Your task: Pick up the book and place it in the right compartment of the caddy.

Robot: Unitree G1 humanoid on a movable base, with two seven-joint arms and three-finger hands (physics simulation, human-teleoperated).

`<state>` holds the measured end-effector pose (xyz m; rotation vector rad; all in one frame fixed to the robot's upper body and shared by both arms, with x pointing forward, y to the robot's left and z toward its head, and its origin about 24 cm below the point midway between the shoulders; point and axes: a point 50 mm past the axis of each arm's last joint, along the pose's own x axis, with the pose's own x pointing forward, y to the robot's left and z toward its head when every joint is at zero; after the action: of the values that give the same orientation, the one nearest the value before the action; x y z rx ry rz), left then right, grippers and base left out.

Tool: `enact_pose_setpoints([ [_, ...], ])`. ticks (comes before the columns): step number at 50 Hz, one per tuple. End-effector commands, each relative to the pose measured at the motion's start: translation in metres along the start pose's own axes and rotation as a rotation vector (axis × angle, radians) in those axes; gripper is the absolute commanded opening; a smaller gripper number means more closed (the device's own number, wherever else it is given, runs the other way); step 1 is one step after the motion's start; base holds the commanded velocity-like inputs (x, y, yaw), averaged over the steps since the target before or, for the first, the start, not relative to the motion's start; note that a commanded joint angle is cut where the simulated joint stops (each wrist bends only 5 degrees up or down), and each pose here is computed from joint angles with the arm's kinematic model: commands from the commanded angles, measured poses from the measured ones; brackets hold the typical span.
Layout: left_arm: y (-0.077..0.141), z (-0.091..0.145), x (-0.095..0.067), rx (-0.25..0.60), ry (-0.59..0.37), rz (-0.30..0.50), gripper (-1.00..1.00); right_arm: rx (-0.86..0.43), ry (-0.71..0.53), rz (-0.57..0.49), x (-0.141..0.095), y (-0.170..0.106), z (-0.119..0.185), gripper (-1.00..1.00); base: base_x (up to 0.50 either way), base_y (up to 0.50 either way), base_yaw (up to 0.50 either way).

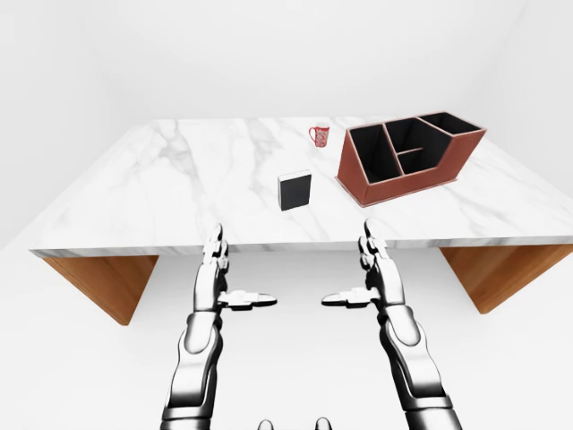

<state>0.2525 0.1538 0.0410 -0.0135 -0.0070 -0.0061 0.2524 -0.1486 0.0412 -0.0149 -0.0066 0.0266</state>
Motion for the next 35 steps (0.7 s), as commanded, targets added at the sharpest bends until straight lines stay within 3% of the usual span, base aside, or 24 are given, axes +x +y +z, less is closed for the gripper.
enact_pose_setpoints([
  [1, 0.008, 0.000, -0.003, -0.022, -0.017, -0.015, 1.00, -0.021, -0.009, 0.049, -0.001, 0.001, 0.000, 1.00, 0.00, 0.00, 0.00],
  [20, 0.012, 0.004, -0.006, -0.012, -0.036, -0.013, 1.00, -0.032, -0.069, 0.058, -0.004, 0.006, 0.015, 1.00, 0.00, 0.00, 0.00],
  [35, 0.022, 0.048, -0.017, 0.030, -0.185, 0.019, 1.00, -0.044, -0.153, 0.040, 0.005, 0.001, 0.050, 1.00, 0.00, 0.00, 0.00],
])
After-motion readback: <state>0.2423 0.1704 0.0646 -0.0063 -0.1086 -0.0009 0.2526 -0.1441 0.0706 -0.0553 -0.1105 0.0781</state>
